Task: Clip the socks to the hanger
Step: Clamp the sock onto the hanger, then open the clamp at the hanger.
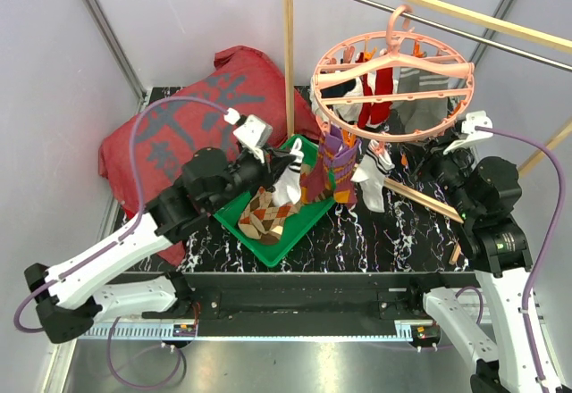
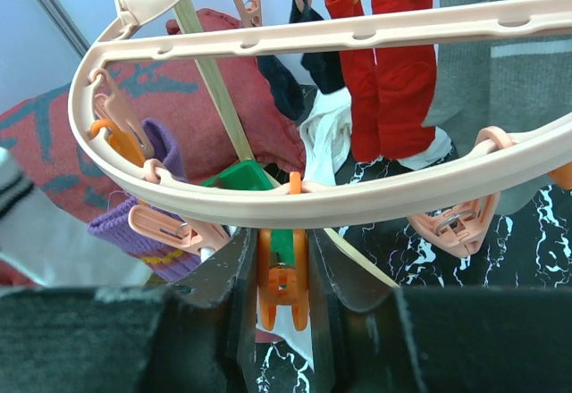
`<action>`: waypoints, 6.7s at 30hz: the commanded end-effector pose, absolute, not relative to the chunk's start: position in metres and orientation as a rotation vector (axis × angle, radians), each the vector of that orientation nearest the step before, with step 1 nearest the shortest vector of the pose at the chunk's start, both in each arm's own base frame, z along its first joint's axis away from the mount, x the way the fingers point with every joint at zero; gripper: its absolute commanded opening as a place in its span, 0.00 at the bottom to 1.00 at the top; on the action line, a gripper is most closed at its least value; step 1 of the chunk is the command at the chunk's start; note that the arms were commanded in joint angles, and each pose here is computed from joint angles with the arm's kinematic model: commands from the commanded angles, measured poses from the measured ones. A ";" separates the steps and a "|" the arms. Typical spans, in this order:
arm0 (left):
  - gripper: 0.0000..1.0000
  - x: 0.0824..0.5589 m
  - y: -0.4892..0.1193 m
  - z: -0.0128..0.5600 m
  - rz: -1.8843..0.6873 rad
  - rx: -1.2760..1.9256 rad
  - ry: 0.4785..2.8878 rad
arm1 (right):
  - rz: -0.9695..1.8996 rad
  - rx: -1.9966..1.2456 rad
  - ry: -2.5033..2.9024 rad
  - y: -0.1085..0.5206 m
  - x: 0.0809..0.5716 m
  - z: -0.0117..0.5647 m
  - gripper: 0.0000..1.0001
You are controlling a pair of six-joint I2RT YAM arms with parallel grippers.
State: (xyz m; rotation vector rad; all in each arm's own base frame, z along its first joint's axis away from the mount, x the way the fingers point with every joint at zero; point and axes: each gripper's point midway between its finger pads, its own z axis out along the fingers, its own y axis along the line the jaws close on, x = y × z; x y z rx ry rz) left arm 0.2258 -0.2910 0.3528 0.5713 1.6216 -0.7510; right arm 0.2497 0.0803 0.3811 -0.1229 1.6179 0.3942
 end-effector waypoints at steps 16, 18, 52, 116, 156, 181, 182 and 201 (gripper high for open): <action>0.00 0.135 -0.416 0.454 -1.336 0.756 1.184 | 0.458 -0.116 1.553 0.089 0.255 0.416 0.12; 0.00 0.144 -0.433 0.440 -1.328 0.754 1.221 | 0.465 -0.112 1.547 0.090 0.254 0.419 0.12; 0.00 0.202 -0.493 0.402 -1.187 0.650 1.255 | 0.498 0.078 1.559 0.077 0.250 0.407 0.12; 0.00 0.192 -0.501 0.435 -1.233 0.647 1.169 | 0.551 0.245 1.531 0.070 0.258 0.389 0.18; 0.09 0.221 -0.451 0.413 -1.142 0.588 1.278 | 0.128 -0.260 1.541 0.056 0.254 0.402 0.79; 0.09 0.219 -0.442 0.413 -1.146 0.601 1.295 | 0.151 -0.331 1.527 0.072 0.288 0.401 0.66; 0.09 0.220 -0.440 0.414 -1.144 0.601 1.293 | 0.159 -0.329 1.524 0.073 0.288 0.402 0.67; 0.09 0.228 -0.415 0.412 -1.099 0.578 1.345 | 0.319 -0.349 1.542 0.081 0.281 0.393 0.77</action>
